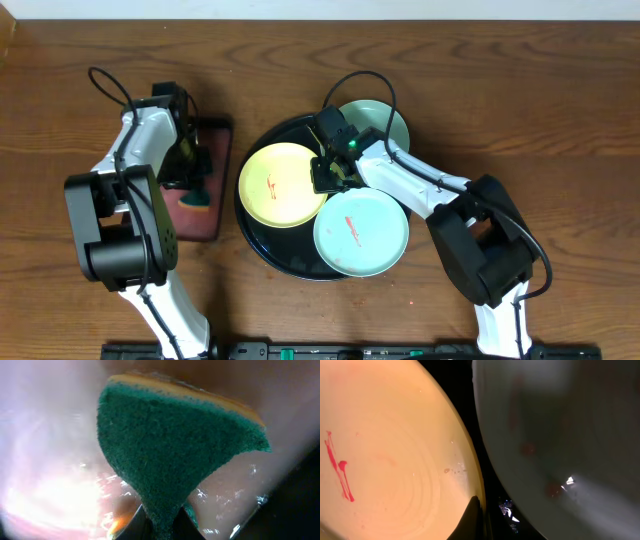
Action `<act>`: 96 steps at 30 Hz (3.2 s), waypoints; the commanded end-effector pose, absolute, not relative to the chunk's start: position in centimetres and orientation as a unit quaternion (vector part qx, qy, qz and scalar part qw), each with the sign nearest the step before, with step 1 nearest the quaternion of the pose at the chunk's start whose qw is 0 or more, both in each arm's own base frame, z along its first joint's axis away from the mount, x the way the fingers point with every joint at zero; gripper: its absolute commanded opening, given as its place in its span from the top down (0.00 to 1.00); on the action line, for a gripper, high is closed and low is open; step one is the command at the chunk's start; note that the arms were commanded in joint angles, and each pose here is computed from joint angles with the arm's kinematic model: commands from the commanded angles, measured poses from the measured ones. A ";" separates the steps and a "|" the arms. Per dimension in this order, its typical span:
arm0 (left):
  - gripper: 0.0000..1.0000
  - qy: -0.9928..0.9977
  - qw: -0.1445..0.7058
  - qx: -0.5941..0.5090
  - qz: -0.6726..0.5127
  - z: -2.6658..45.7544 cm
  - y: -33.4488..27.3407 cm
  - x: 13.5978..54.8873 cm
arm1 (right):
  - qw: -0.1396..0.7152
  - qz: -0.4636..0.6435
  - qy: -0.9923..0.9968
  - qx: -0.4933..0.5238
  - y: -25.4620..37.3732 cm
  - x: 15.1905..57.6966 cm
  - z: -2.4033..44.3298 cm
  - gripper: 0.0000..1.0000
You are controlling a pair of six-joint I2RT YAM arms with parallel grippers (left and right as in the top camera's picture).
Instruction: Clean dirty plates on tray and stack at the side
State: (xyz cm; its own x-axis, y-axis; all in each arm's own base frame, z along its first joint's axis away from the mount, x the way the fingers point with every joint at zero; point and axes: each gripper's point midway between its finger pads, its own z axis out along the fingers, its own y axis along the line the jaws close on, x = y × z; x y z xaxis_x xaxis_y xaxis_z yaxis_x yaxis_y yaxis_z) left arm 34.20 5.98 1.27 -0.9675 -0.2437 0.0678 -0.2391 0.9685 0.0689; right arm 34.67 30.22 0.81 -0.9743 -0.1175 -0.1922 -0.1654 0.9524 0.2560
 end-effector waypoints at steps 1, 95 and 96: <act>0.93 -0.991 0.009 0.128 -0.041 3.9 6.8 35.1 | 0.086 0.128 0.983 -0.099 30.7 34.3 0.1 0.99; 0.93 -0.966 -0.065 0.234 -0.086 0.7 -4.2 31.7 | 0.075 0.135 0.983 -0.100 30.7 33.9 0.1 0.99; 0.93 -0.970 -0.043 0.226 -0.073 0.5 -4.9 30.9 | 0.075 0.135 0.983 -0.100 30.7 33.9 0.1 0.99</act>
